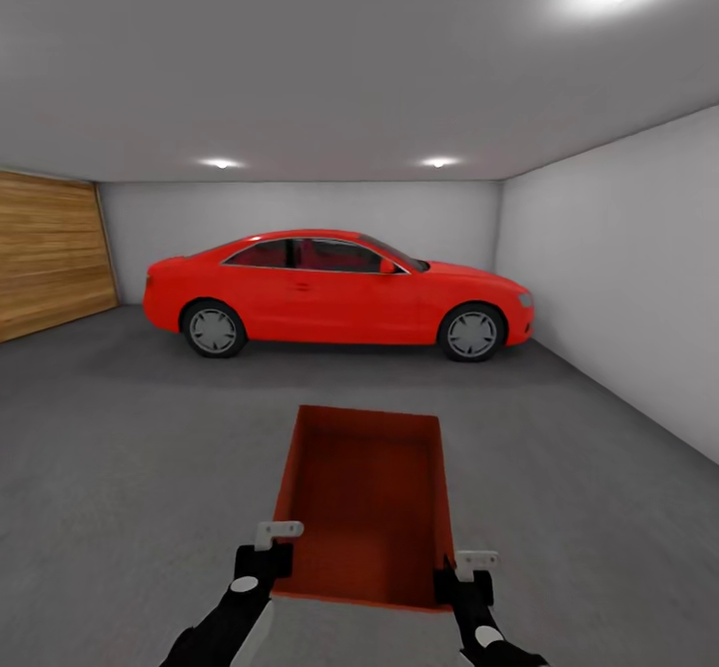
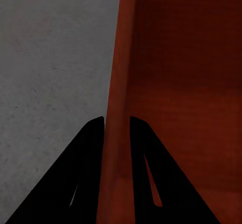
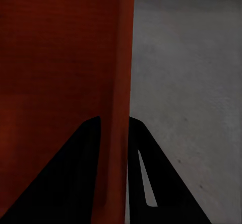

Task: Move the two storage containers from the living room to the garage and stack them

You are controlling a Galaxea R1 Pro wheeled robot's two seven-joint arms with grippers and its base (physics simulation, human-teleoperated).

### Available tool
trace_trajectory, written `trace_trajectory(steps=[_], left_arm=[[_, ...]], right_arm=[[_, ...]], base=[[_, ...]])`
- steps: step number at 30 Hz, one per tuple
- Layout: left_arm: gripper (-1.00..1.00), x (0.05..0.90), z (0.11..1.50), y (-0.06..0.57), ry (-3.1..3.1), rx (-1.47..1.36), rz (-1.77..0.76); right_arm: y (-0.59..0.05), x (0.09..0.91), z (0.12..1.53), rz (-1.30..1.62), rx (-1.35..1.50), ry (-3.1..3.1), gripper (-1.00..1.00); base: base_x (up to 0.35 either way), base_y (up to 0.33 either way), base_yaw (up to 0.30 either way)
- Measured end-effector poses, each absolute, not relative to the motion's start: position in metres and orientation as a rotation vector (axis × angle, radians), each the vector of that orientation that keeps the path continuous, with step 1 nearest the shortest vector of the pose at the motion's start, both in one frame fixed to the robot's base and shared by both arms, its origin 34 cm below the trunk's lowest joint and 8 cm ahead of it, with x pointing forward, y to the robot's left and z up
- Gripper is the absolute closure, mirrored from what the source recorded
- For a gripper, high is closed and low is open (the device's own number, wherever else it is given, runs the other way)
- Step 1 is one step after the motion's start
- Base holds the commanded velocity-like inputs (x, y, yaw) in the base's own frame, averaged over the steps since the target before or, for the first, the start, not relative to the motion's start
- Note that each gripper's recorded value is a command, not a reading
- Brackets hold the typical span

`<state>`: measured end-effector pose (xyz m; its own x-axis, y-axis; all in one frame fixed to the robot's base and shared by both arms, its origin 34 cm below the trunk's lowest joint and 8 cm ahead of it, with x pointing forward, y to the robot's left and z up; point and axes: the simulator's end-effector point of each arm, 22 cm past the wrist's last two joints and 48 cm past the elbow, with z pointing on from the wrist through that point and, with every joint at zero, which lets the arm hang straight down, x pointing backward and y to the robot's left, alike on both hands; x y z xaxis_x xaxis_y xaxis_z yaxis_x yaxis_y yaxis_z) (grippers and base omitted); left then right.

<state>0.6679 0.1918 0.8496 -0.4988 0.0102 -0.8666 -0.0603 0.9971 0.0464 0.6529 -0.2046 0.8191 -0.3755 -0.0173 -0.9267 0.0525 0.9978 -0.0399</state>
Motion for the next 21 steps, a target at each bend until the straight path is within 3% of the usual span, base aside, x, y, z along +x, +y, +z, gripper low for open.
trace_trajectory(steps=[21], left_arm=[[1.00, 0.669, 0.850, 0.198, 2.094, -0.085, 0.071]], right_arm=[[-0.199, 0.669, 0.834, -0.078, -0.031, 1.954, 1.00]], base=[[0.321, 0.000, 0.000]])
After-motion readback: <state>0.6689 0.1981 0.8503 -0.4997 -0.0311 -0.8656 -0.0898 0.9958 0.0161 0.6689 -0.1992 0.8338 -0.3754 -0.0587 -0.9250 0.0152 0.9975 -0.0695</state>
